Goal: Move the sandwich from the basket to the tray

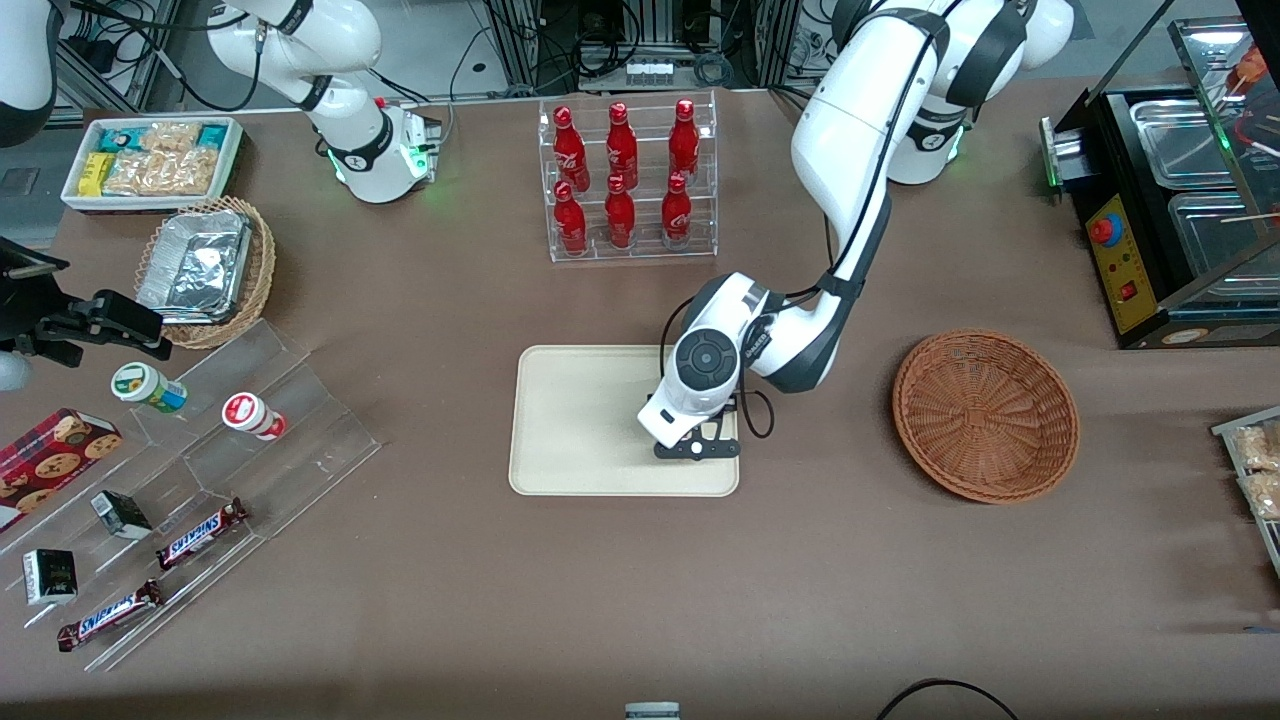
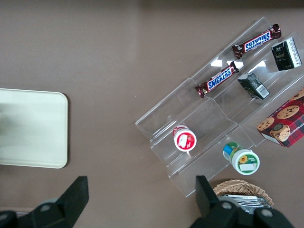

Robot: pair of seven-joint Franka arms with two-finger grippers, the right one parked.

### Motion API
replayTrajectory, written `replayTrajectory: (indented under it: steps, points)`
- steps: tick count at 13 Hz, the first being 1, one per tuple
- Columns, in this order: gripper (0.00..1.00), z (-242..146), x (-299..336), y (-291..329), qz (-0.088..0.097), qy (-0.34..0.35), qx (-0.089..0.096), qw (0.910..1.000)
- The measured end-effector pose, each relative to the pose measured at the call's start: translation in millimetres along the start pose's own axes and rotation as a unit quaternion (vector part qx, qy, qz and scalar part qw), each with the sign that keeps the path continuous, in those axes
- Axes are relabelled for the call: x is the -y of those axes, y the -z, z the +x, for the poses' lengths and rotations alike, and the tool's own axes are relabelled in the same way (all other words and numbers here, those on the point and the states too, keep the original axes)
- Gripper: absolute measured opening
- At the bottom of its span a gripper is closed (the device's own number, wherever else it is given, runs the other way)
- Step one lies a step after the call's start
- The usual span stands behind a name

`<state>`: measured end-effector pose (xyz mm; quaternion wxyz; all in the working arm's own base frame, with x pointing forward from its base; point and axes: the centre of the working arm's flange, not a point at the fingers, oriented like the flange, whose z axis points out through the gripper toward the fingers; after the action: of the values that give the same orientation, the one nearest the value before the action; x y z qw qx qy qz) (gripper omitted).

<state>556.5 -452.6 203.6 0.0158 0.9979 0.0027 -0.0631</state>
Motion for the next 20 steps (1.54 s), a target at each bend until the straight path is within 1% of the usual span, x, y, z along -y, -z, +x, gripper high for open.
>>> replayTrajectory:
  steps: [2,3,4,5,7,9,11,13,14,16,19,20]
  points:
    - [0.73,5,3,5,-0.001,0.003,-0.006,1.0000]
    - [0.82,10,5,13,-0.004,0.007,-0.011,0.9999]
    - [0.93,15,11,26,-0.003,0.012,-0.012,0.9999]
    - [1.00,21,19,46,-0.003,0.019,-0.010,0.9998]
    - [1.00,31,43,101,-0.010,0.037,-0.016,0.9991]
    - [1.00,36,77,152,-0.016,0.059,-0.027,0.9978]
    - [1.00,35,128,185,-0.005,0.087,-0.039,0.9954]
    - [1.00,29,184,212,0.002,0.098,-0.046,0.9941]
    - [1.00,25,212,224,0.005,0.094,-0.045,0.9946]
    - [1.00,18,262,246,0.008,0.082,-0.034,0.9960]
    - [1.00,8,329,276,0.000,0.090,-0.007,0.9959]
    - [1.00,4,343,285,-0.004,0.089,-0.002,0.9960]
